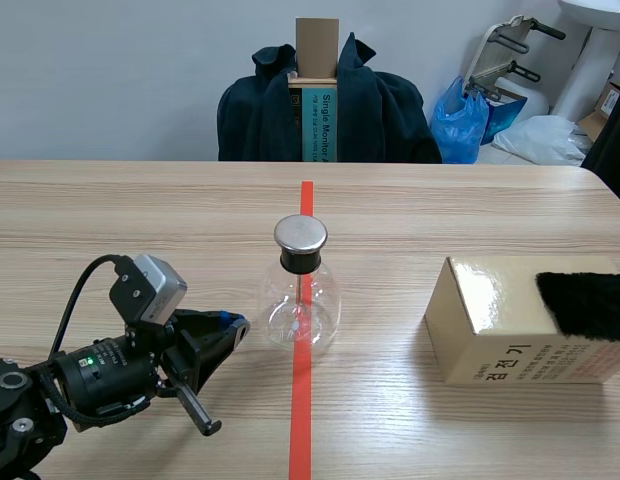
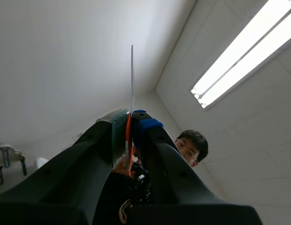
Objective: Do the electroscope experiment.
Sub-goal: 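Bring the plate to the electroscope and point at the metal foil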
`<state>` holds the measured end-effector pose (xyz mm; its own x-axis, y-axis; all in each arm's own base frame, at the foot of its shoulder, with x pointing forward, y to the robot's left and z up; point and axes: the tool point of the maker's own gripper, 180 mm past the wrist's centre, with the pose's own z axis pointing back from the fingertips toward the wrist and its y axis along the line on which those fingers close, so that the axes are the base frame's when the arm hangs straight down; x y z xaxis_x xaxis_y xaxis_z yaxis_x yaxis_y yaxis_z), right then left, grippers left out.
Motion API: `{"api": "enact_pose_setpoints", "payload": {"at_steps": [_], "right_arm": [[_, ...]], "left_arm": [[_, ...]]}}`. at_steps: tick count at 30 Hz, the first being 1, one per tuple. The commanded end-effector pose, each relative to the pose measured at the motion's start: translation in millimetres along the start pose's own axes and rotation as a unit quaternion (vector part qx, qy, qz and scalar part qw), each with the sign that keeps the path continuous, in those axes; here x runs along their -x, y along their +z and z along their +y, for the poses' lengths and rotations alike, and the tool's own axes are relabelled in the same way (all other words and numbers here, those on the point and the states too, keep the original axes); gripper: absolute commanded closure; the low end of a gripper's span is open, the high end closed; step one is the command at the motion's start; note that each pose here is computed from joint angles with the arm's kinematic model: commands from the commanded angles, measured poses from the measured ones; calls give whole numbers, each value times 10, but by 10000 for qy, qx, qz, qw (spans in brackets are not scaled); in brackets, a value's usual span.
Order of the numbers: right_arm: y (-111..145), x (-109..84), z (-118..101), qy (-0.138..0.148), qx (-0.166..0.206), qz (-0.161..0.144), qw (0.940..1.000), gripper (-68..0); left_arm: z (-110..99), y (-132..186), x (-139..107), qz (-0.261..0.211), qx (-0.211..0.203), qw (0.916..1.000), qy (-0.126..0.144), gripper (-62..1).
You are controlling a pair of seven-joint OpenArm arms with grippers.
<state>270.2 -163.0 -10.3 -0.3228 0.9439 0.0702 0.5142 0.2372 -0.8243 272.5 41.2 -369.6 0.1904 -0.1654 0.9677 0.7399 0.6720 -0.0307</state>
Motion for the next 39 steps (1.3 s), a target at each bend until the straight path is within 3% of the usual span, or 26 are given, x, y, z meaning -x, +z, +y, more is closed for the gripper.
{"api": "enact_pose_setpoints", "payload": {"at_steps": [1,9,18,22,26,29,39], "right_arm": [[-8,33,13,52,-28,1,10000,-8],[222,84,644,-137,-740,-376,9965,-8],[323,17,1180,-197,-688,-766,9945,-8],[372,-127,1400,-343,-641,-1035,9920,-8],[457,-307,1677,-601,-892,-1270,9861,-8],[489,-455,1760,-728,-813,-1426,9837,-8],[746,-878,2121,-944,-1266,-1831,9703,-8]], "left_arm": [[-3,-17,-100,-157,36,9999,-11,-41],[-3,-17,-100,-157,36,9999,-11,-41],[-3,-17,-100,-157,36,9999,-11,-41],[-3,-17,-100,-157,36,9999,-11,-41],[-3,-16,-99,-156,36,9999,-12,-41],[-3,-16,-99,-156,36,9999,-12,-41],[-3,-16,-99,-156,36,9999,-12,-41]]}}
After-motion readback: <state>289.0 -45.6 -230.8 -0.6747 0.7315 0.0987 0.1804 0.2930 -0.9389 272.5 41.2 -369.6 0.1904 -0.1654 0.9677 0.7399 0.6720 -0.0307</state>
